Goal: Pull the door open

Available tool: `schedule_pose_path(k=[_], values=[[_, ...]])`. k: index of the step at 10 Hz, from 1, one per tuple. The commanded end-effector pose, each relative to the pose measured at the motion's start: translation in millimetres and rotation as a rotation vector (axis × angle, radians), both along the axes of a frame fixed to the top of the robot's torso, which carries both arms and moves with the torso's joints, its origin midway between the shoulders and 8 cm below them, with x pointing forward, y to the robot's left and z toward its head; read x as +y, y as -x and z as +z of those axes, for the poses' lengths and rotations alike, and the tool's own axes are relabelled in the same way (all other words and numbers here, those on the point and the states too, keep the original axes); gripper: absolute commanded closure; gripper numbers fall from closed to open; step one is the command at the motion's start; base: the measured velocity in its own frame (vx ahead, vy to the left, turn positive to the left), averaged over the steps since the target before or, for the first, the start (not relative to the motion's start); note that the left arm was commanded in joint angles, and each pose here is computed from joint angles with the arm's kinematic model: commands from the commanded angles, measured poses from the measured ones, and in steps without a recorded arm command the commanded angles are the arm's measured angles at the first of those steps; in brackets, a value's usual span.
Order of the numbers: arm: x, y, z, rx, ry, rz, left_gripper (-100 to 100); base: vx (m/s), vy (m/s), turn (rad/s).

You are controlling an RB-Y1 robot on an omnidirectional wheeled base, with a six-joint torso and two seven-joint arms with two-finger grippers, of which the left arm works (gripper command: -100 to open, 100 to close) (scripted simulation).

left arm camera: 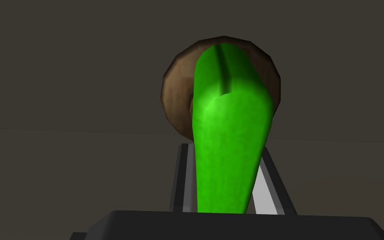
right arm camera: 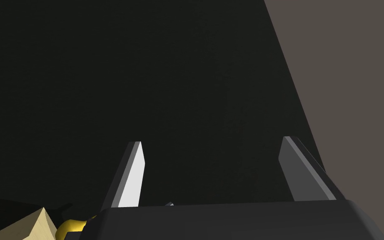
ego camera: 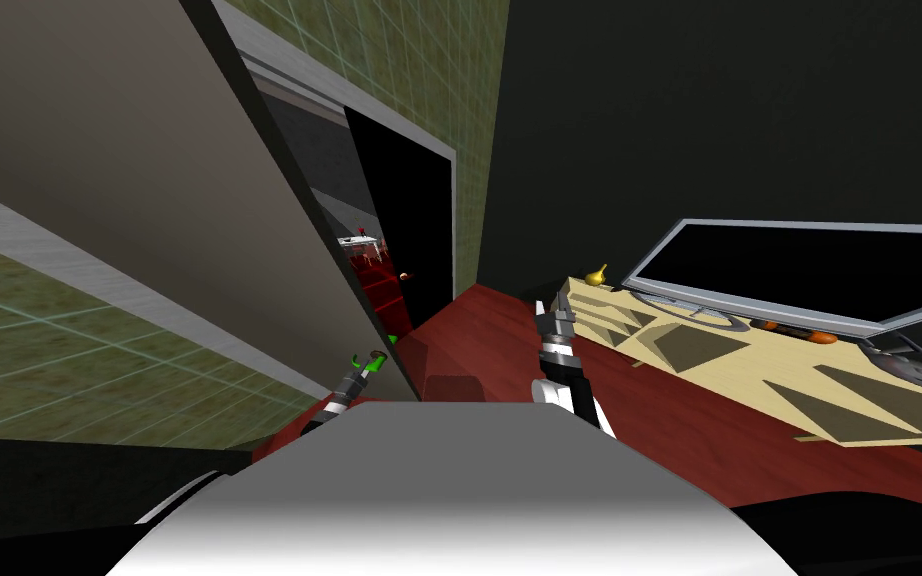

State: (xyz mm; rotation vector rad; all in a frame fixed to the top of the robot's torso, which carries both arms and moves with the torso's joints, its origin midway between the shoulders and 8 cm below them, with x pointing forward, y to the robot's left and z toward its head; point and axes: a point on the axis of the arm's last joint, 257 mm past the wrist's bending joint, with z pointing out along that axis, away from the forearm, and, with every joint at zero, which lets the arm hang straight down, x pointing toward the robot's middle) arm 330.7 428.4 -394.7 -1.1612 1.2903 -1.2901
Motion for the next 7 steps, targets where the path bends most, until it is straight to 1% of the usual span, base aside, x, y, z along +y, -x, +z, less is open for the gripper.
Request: schedule_pose_path(k=[1,7], values=[[0.2,6.0,0.3,-0.001,-0.001,-0.008,100,0.0,0.0,0.0],[0.2,6.0,0.3,-0.001,-0.001,-0.008,100,-0.002,0.003,0.008]])
